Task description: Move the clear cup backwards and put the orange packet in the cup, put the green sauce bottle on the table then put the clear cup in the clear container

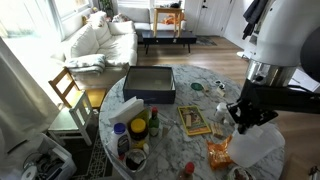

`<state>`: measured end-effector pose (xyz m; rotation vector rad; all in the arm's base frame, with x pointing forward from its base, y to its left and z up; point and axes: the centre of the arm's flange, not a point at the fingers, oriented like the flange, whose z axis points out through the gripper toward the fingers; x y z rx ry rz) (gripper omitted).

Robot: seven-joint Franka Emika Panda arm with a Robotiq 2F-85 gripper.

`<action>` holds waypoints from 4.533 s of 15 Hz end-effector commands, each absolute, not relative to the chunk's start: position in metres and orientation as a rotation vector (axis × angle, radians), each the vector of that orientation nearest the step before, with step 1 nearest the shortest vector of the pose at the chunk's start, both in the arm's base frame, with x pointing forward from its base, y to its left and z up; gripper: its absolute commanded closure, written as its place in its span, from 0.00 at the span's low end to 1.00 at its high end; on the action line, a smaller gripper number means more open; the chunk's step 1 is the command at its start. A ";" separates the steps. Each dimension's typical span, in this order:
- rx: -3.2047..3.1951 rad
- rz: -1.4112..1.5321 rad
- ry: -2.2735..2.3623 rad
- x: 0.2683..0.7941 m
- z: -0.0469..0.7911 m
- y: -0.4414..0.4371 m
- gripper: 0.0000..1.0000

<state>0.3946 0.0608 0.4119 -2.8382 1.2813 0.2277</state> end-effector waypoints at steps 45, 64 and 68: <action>-2.709 0.034 0.866 0.399 0.375 0.020 0.00; -2.539 0.229 0.879 0.354 0.244 -0.067 0.00; -2.516 0.166 0.855 0.352 0.222 -0.065 0.00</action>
